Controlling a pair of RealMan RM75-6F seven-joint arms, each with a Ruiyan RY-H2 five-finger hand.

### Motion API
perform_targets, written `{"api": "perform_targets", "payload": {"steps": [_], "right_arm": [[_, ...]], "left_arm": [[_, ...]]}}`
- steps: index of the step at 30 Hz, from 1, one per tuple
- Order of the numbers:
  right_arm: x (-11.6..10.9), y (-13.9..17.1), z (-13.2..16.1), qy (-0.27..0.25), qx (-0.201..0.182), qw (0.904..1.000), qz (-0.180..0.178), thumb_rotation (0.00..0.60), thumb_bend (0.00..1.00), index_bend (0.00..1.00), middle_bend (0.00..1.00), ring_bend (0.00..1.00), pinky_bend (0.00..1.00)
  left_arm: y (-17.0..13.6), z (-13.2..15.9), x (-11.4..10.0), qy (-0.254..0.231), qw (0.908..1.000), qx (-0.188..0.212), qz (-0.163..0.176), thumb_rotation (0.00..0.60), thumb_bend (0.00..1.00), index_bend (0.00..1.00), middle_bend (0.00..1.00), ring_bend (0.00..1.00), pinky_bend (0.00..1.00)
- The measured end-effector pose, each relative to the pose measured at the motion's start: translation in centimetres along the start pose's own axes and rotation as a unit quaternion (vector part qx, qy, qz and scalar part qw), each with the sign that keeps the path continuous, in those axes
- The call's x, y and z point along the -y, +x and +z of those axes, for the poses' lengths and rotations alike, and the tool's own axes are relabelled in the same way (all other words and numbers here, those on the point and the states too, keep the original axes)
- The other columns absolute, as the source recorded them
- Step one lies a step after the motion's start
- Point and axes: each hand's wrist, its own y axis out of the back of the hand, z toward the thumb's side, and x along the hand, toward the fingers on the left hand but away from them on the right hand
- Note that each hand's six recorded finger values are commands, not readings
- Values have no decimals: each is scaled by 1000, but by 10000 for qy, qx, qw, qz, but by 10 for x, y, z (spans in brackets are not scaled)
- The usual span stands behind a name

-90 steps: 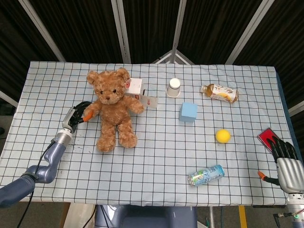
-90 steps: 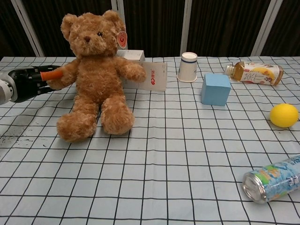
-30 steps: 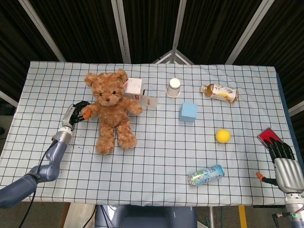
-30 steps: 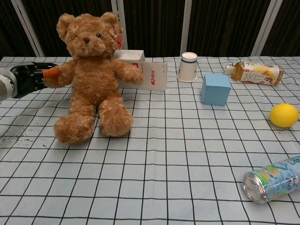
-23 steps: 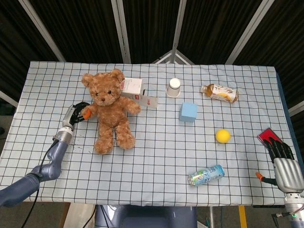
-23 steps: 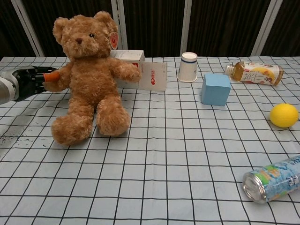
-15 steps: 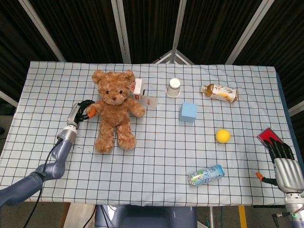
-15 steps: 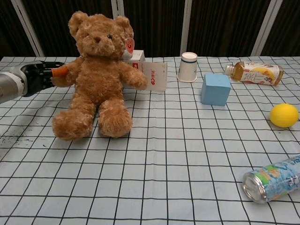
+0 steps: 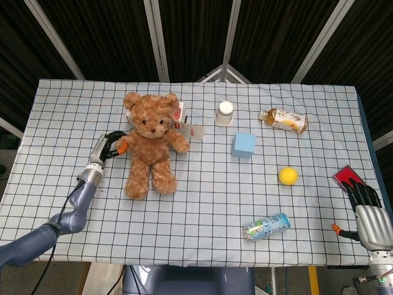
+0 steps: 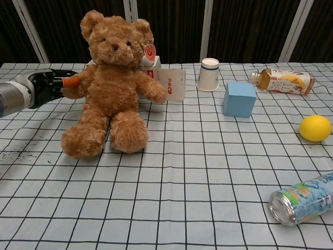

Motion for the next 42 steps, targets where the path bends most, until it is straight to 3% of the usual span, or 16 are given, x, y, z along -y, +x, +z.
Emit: {"api": "perform_targets", "payload": {"steps": [9, 25, 42], "right_arm": [[0, -1, 0, 0, 1, 10000, 6, 600, 131, 55, 18, 0, 0], [0, 0, 0, -16, 7, 10000, 17, 600, 131, 55, 18, 0, 0], [0, 1, 1, -14, -2, 10000, 36, 600, 131, 55, 18, 0, 0]], "left_arm": [[2, -15, -12, 118, 9997, -179, 139, 600, 673, 480, 471, 95, 67], [3, 18, 27, 142, 9994, 276, -179, 600, 672, 478, 468, 95, 66], [6, -23, -14, 175, 9991, -276, 284, 600, 673, 478, 468, 95, 66]]}}
